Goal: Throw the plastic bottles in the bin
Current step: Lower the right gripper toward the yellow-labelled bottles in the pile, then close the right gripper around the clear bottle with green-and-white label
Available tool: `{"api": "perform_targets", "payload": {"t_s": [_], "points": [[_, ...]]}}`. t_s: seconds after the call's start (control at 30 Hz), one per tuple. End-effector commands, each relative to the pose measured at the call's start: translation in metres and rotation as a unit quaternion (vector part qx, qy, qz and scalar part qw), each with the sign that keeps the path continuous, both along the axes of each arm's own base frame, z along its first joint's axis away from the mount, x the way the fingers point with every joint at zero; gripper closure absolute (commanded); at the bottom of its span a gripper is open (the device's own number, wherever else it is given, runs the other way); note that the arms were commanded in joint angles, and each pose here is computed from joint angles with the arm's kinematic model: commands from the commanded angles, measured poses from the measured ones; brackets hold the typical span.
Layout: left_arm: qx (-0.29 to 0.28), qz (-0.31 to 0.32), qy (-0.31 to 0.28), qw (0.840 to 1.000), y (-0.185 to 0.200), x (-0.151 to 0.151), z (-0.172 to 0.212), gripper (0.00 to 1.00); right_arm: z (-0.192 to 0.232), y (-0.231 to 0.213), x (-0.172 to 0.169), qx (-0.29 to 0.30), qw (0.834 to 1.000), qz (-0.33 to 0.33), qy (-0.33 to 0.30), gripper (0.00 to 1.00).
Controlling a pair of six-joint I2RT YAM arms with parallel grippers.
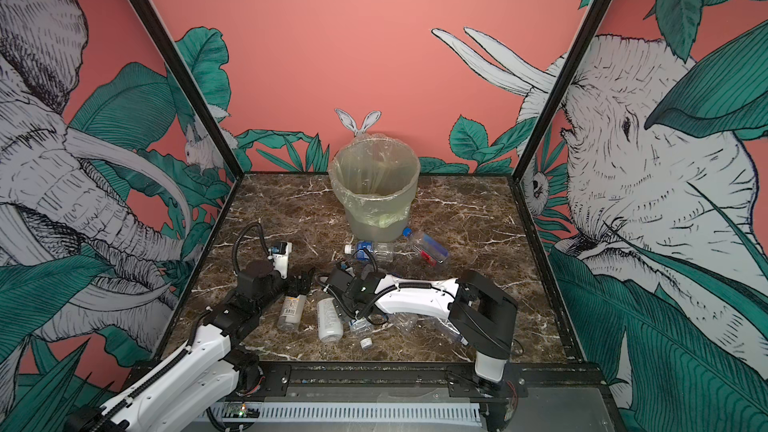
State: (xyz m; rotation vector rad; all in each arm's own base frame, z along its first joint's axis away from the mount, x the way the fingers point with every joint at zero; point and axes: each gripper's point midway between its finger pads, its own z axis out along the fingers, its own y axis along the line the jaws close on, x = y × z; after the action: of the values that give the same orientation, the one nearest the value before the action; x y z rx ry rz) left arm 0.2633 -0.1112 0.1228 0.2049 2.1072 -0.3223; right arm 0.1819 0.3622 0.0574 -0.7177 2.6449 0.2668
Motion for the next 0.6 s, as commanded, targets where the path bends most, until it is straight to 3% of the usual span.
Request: {"api": "perform_targets", "payload": {"t_s": [0.0,0.33,0.57], "points": [[-0.001,0.006,-0.001,1.0,0.002,0.0,-0.002,0.06,-0.003,0.002,0.003,-0.013,1.0,-0.013,-0.001,0.23],[-0.002,0.007,0.002,1.0,0.001,0.0,-0.003,0.06,-0.021,0.002,0.003,-0.036,0.999,-0.015,0.007,0.25],[-0.001,0.008,0.002,1.0,0.002,0.0,-0.004,0.06,-0.001,-0.001,0.009,-0.014,0.999,-0.023,-0.021,0.41]]}}
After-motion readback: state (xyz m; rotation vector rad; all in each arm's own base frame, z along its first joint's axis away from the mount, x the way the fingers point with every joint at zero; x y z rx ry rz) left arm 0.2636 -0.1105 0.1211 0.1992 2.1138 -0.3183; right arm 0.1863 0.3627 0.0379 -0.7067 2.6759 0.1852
